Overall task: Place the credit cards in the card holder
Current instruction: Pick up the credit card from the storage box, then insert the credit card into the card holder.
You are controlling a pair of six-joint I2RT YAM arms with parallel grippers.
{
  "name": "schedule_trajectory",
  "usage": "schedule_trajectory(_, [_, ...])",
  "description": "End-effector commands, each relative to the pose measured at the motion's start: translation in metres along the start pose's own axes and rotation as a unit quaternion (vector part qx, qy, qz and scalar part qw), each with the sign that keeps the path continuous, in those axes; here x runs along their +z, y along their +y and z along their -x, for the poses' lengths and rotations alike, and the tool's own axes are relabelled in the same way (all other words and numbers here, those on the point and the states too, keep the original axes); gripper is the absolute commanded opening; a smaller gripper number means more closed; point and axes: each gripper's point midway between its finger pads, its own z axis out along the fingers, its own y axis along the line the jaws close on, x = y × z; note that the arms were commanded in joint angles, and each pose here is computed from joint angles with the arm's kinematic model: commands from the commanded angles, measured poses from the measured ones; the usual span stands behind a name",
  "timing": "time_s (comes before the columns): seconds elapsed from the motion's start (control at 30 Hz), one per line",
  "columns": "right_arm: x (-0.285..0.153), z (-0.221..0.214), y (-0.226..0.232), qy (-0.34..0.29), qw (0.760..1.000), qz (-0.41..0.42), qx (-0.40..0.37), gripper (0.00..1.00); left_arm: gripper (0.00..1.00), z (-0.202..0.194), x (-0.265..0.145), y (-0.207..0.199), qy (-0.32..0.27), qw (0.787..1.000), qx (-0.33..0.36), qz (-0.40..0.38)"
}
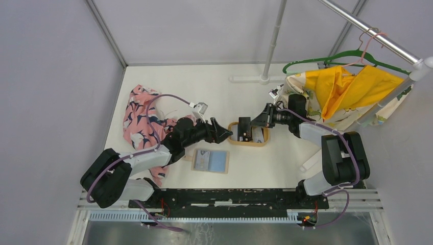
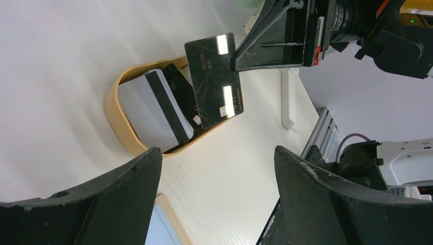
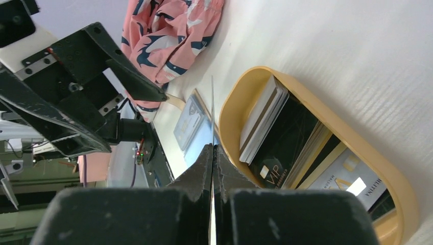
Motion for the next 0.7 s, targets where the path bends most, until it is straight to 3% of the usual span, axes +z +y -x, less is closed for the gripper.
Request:
schedule_trajectory(0.0, [-0.002,0.014,0.029,-0.019,0.997,0.050,-0.048,0.00,0.86,0.002,0.005,-0.014,-0.003,0.998,0.015,-0.059])
schedule_trajectory(0.3, [0.006,0.005,0.048,-0.002,0.994,0.088,-0.059,0.00,0.84,0.001,0.025,-0.015,0.006,0.996,-0.022,-0.090])
schedule_trajectory(0.47, [0.008,0.000,0.060,0.006,0.992,0.110,-0.067,0.00,0.74,0.003,0.032,-0.013,0.008,0.992,-0.052,-0.116])
schedule_trajectory(0.67, [0.012,-0.006,0.067,0.019,0.989,0.124,-0.072,0.00,0.58,0.014,0.029,-0.031,-0.001,0.976,-0.090,-0.199])
